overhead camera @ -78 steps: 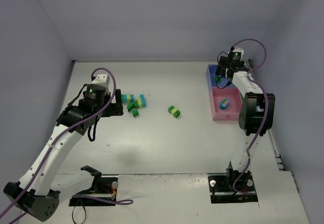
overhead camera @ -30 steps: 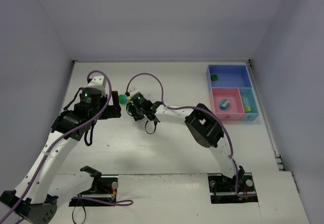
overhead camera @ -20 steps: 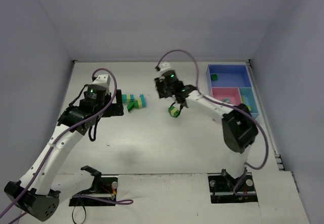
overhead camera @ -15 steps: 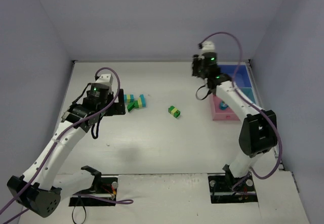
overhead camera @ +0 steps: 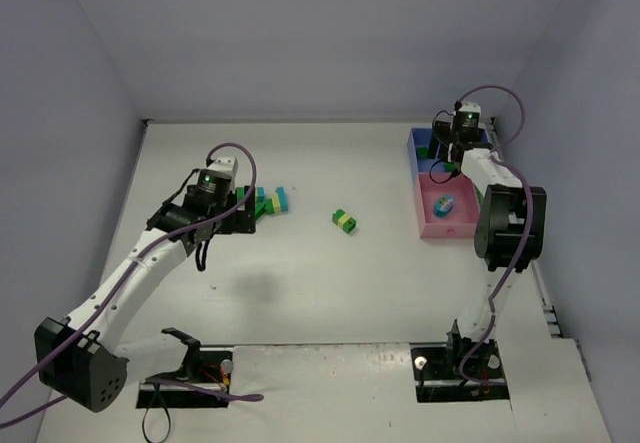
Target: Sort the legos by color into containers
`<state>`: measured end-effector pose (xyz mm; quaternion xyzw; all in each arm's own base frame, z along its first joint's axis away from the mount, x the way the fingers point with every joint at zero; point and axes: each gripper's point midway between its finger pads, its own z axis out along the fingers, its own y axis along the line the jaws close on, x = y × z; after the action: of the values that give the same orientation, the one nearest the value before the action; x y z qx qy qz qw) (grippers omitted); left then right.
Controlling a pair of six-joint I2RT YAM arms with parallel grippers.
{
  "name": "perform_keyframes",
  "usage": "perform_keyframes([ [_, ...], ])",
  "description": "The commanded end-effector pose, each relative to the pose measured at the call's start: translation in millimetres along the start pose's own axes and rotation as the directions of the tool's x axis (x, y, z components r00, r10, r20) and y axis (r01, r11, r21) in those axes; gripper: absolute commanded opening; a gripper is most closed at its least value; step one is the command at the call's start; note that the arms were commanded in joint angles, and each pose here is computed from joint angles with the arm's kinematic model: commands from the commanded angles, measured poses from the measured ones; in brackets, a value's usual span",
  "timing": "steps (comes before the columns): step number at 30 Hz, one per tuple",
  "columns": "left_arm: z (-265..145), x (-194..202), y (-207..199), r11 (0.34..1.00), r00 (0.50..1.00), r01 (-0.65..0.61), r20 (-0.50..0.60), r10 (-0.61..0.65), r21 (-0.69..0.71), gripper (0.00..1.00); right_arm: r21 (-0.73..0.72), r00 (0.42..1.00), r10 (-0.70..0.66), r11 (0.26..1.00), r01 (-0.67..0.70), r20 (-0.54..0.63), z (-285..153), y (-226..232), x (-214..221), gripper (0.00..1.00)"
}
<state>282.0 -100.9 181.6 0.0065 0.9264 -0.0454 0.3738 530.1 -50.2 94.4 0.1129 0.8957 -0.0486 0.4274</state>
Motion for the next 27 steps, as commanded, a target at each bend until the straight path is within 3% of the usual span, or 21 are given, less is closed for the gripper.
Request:
perform_keyframes([
  [1, 13, -20, -10, 0.999, 0.997, -0.04, 0.073, 0.037, 0.033, 0.91, -0.067, 0.988, 0.012, 0.998, -0.002, 0.155, -21, 15, -66, 0.72],
  [5, 37, -26, -16, 0.995, 0.992, -0.096, 0.08, 0.092, 0.037, 0.89, -0.142, 0.986, 0.038, 0.99, -0.015, 0.16, -36, 31, -69, 0.74],
  [11, 78, -43, -29, 0.973, 0.968, -0.226, 0.127, 0.217, 0.056, 0.79, -0.265, 0.969, 0.132, 0.961, -0.074, 0.21, -103, 59, -84, 0.74],
  [15, 115, -34, -26, 0.941, 0.941, -0.332, 0.092, 0.326, 0.06, 0.72, -0.365, 0.967, 0.096, 0.931, -0.003, 0.237, -146, 106, -79, 0.75],
  [22, 164, -37, -17, 0.942, 0.957, -0.291, 0.064, 0.284, 0.167, 0.6, -0.496, 0.975, 0.091, 0.868, 0.022, 0.202, -200, 140, -38, 0.75],
  [27, 185, -36, -21, 0.907, 0.928, -0.367, 0.022, 0.371, 0.206, 0.59, -0.518, 0.976, 0.072, 0.854, 0.046, 0.206, -219, 137, -20, 0.75],
])
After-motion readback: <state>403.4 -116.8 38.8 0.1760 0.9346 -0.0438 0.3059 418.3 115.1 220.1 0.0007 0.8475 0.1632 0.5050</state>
